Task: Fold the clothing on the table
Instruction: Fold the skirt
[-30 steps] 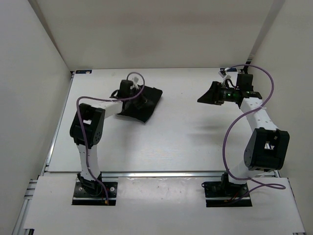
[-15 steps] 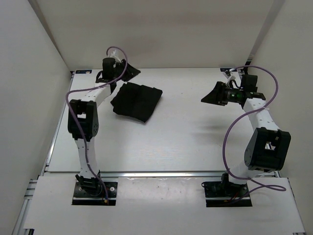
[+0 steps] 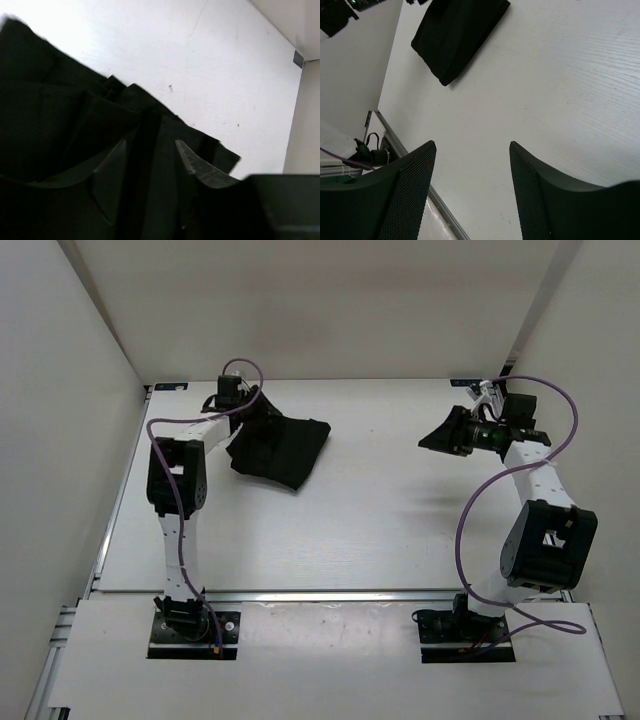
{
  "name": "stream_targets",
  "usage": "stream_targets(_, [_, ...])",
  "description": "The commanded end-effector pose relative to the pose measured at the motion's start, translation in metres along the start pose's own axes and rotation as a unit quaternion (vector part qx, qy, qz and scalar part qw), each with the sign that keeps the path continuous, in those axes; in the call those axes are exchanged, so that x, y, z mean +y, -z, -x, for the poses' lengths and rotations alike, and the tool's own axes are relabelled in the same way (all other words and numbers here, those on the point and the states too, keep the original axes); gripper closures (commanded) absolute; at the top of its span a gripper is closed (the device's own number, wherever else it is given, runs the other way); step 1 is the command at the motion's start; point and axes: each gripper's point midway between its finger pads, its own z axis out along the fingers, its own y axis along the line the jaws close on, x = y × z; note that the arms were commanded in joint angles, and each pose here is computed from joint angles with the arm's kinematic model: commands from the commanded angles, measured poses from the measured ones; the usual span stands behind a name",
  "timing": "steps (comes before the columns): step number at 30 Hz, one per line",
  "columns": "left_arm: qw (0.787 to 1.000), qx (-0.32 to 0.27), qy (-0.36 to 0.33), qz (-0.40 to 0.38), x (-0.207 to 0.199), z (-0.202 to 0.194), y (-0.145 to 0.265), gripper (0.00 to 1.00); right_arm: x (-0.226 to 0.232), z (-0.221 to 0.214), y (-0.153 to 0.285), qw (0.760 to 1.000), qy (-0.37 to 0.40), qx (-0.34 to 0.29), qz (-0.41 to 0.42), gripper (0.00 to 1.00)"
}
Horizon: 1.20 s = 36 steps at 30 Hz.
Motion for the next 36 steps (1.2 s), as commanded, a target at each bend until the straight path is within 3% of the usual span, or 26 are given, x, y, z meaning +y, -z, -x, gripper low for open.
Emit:
stream_targets(1, [0.987,-0.133,-0.078,-0.038,-0.077,0.091,0.086,0.45,0.017,0.012,-0.009,0.999,0.045,-0.001,0.030,0.34])
stream_targets(2, [0.985,-0.139,-0.089,-0.041,-0.085,0.096,0.100,0.42,0.023,0.009,-0.016,0.997,0.061,0.008,0.035,0.35])
stream_targets(4, [0.983,-0.142,-0.114,-0.029,-0.090,0.096,0.113,0.34,0.018,0.005,-0.035,0.995,0.093,0.031,0.002,0.71])
stream_targets(5, [0.982,-0.133,-0.131,-0.012,-0.087,0.089,0.118,0.12,0.025,-0.006,-0.051,0.991,0.119,0.053,0.016,0.93])
stream_targets(6, [0.981,-0.119,-0.154,-0.004,-0.084,0.077,0.117,0.01,0.028,-0.008,-0.064,0.988,0.137,0.066,0.012,1.00])
stream_targets(8, [0.979,-0.112,-0.171,0.025,-0.072,0.063,0.128,0.01,0.046,-0.007,-0.084,0.984,0.150,0.084,0.047,1.00])
stream_targets(11, [0.975,-0.113,-0.182,0.059,-0.051,0.044,0.143,0.01,0.067,-0.007,-0.118,0.984,0.103,0.099,0.104,1.00])
stream_targets(12, [0.975,-0.112,-0.180,0.064,-0.044,0.041,0.149,0.10,0.067,-0.017,-0.133,0.983,0.085,0.115,0.119,1.00])
stream_targets(15, [0.981,-0.098,-0.144,0.080,-0.026,0.033,0.164,0.65,0.083,-0.025,-0.173,0.973,0.077,0.142,0.165,1.00])
stream_targets(16, [0.981,-0.104,-0.141,0.083,-0.025,0.037,0.172,0.71,0.086,-0.022,-0.185,0.970,0.085,0.148,0.175,1.00])
stream_targets(18, [0.981,-0.099,-0.133,0.101,-0.019,0.027,0.188,0.72,0.109,-0.017,-0.210,0.959,0.113,0.157,0.207,1.00])
stream_targets(25, [0.981,-0.108,-0.125,0.100,-0.012,0.015,0.240,0.75,0.115,-0.056,-0.281,0.945,0.076,0.208,0.240,1.00])
stream_targets(28, [0.980,-0.114,-0.119,0.109,-0.004,0.010,0.256,0.83,0.108,-0.093,-0.297,0.939,0.118,0.240,0.217,1.00])
stream_targets(32, [0.981,-0.109,-0.103,0.122,0.012,0.000,0.265,0.85,0.086,-0.125,-0.307,0.936,0.150,0.268,0.174,1.00])
stream_targets(36, [0.984,-0.100,-0.097,0.115,0.014,-0.013,0.270,0.85,0.068,-0.124,-0.323,0.940,0.187,0.257,0.121,1.00])
